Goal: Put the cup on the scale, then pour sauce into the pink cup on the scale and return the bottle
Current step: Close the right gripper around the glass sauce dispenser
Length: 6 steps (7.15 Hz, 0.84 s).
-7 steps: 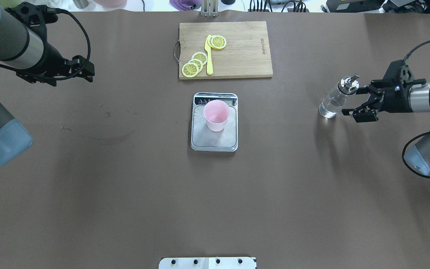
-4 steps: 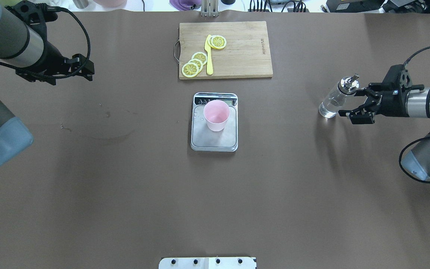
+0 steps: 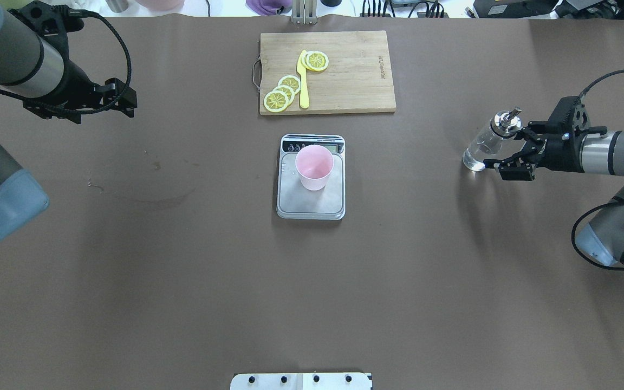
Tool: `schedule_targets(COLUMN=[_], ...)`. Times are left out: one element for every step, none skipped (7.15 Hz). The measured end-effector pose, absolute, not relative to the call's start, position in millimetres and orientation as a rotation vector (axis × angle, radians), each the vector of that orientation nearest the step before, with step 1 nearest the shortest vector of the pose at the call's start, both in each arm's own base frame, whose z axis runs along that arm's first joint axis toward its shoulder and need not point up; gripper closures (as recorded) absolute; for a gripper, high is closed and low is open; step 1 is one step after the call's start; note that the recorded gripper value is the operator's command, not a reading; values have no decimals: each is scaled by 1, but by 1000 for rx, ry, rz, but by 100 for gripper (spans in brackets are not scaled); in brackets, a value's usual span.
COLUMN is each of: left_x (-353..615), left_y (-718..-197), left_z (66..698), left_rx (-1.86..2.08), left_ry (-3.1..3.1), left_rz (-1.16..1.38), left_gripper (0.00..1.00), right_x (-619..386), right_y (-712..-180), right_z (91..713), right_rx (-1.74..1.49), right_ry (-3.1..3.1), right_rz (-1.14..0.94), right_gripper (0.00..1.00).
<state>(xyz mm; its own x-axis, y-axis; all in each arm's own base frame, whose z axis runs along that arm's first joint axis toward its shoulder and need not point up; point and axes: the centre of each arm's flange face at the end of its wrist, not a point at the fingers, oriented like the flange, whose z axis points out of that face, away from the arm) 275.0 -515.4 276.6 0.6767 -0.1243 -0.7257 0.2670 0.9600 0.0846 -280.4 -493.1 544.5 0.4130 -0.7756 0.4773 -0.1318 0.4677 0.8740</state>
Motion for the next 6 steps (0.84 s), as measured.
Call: schedule_targets(left_x=[275,275,275,275,275,275], left_y=[-515,-515,-515,-515,-515,-515], left_z=[277,277,277,277,277,276], left_rx=[189,189,189,189,189,190], left_ry=[798,798,798,798,798,799], left_rz=[-221,-221,-221,-221,-221,-221], left_gripper=[3,3,3,3,3,3], right_x=[-283,-285,-285,-285,-286,-287], right_y=[-494,-494,-495,-496,-498,-499], right_z=[541,540,540,541,541,541], right_rx=[1032,1034,1036,1039,1049,1060], right_ry=[-1102,-1104,-1103,-1098,-1088,-1074], right_rz=[-497,-488,-483,-476,-464,-450], right_gripper=[4,5,5,5,5,6])
